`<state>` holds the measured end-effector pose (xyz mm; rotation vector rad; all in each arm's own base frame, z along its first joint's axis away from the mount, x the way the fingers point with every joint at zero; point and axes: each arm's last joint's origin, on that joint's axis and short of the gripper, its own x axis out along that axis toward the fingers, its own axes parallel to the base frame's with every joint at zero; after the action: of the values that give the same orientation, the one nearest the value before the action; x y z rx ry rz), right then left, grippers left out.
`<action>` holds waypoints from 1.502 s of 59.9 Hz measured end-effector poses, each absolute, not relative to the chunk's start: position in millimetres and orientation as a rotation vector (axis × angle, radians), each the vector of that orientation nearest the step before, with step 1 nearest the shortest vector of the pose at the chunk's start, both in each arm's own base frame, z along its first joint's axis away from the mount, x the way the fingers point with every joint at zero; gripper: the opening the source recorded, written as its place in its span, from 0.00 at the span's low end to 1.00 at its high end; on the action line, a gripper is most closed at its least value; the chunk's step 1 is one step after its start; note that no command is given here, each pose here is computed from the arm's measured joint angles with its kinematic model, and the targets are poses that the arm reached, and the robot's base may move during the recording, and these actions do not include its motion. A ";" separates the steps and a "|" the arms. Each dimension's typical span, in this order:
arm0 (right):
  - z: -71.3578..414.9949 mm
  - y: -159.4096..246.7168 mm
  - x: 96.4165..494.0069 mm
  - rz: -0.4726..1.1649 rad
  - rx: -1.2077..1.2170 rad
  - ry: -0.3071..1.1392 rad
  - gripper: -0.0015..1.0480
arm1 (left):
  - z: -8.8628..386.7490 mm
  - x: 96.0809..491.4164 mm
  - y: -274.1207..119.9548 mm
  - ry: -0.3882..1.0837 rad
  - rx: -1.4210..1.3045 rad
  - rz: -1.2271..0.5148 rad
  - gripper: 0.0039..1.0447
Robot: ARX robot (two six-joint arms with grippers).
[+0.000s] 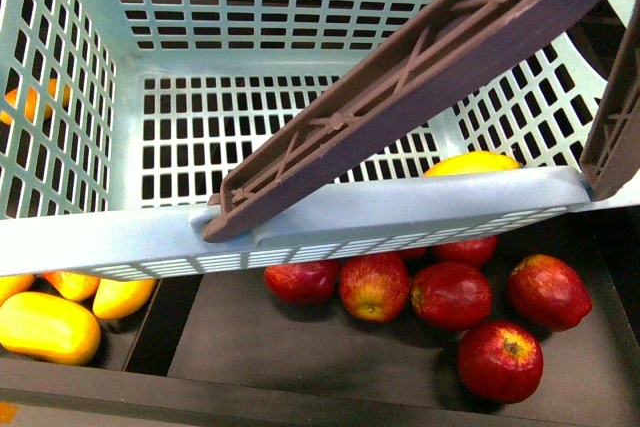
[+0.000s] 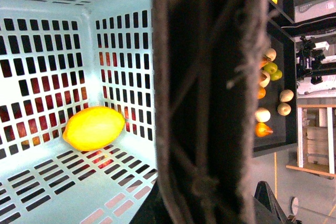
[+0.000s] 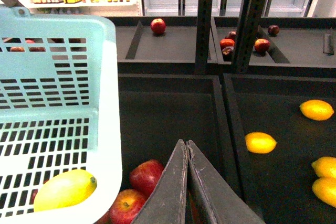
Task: Pick lemon and mango into basket
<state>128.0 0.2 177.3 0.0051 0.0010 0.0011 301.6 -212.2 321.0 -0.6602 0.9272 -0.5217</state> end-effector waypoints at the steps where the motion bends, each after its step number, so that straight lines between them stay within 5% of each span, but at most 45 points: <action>1: 177.3 0.2 128.0 0.001 0.005 0.001 0.19 | 321.0 301.6 -212.2 0.927 -0.660 -0.522 0.04; 28: 176.7 0.1 127.8 -0.003 0.006 0.002 0.92 | 321.0 300.7 -213.4 0.929 -0.658 -0.526 0.04; 90: 175.0 0.2 127.4 0.001 0.005 0.007 0.92 | 321.0 301.5 -212.3 0.925 -0.656 -0.521 0.04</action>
<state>127.4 0.2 175.0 0.0051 0.0067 0.0007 301.5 -212.3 321.0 -0.6559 0.9253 -0.5215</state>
